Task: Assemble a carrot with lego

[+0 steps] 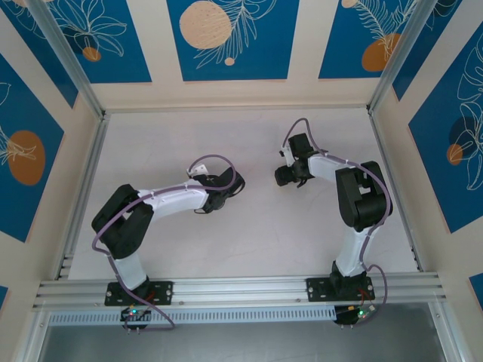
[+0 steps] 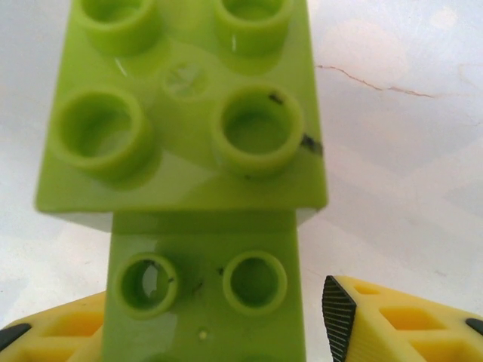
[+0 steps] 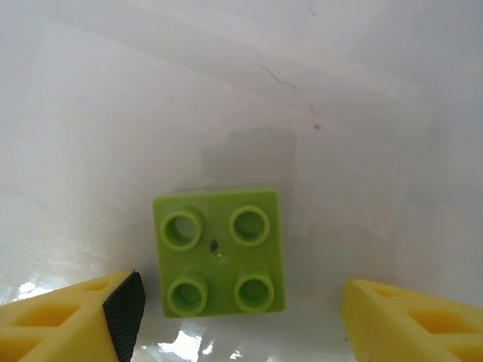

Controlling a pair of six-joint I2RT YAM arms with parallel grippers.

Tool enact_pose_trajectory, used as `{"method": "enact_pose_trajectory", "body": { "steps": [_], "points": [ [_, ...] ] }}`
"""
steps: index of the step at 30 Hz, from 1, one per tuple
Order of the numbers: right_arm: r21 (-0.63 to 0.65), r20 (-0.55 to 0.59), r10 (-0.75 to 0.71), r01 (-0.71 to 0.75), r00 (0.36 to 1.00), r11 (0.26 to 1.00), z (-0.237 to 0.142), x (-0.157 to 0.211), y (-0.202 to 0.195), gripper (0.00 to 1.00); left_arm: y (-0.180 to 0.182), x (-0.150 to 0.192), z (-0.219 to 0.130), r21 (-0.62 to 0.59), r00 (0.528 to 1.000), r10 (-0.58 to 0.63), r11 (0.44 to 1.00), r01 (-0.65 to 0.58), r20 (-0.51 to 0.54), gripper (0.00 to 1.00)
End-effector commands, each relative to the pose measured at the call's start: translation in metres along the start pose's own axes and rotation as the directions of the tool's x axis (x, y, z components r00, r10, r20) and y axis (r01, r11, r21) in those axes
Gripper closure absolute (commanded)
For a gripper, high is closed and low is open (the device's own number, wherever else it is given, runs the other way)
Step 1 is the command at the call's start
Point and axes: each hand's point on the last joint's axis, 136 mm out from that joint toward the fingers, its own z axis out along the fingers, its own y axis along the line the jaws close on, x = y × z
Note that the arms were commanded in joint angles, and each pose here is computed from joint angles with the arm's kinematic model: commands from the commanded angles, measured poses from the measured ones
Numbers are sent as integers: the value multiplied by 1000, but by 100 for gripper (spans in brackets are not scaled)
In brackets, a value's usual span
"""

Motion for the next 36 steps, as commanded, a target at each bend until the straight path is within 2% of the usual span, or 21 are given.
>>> {"method": "enact_pose_trajectory", "body": {
  "steps": [1,7,14,19,22,26,31,36],
  "points": [
    [-39,143,-46,52,989,998,-8,-30,11,28,-6,3,-4,21,1000,17,1000,-17,-3,42],
    [-41,186,-52,61,981,997,-16,-36,12,28,-10,0,-8,47,1000,21,999,-20,0,42],
    [-45,172,-54,62,984,997,-14,-36,12,28,-14,6,-11,70,999,32,997,-31,-14,42],
    [-56,109,-60,66,992,996,-3,-35,14,47,-17,12,-11,78,999,43,996,-41,-24,42],
    [-48,105,-62,67,993,997,-1,-34,14,55,-17,15,-12,84,999,44,996,-41,-30,42],
    [-46,105,-56,61,993,997,-1,-34,12,53,-17,18,-13,91,998,47,995,-44,-38,42],
    [-38,86,-41,45,995,998,3,-29,9,39,-15,23,-13,92,997,51,995,-47,-50,42],
    [-39,66,-38,41,997,998,5,-28,9,40,-15,28,-15,104,997,50,994,-44,-58,42]
  ]
}}
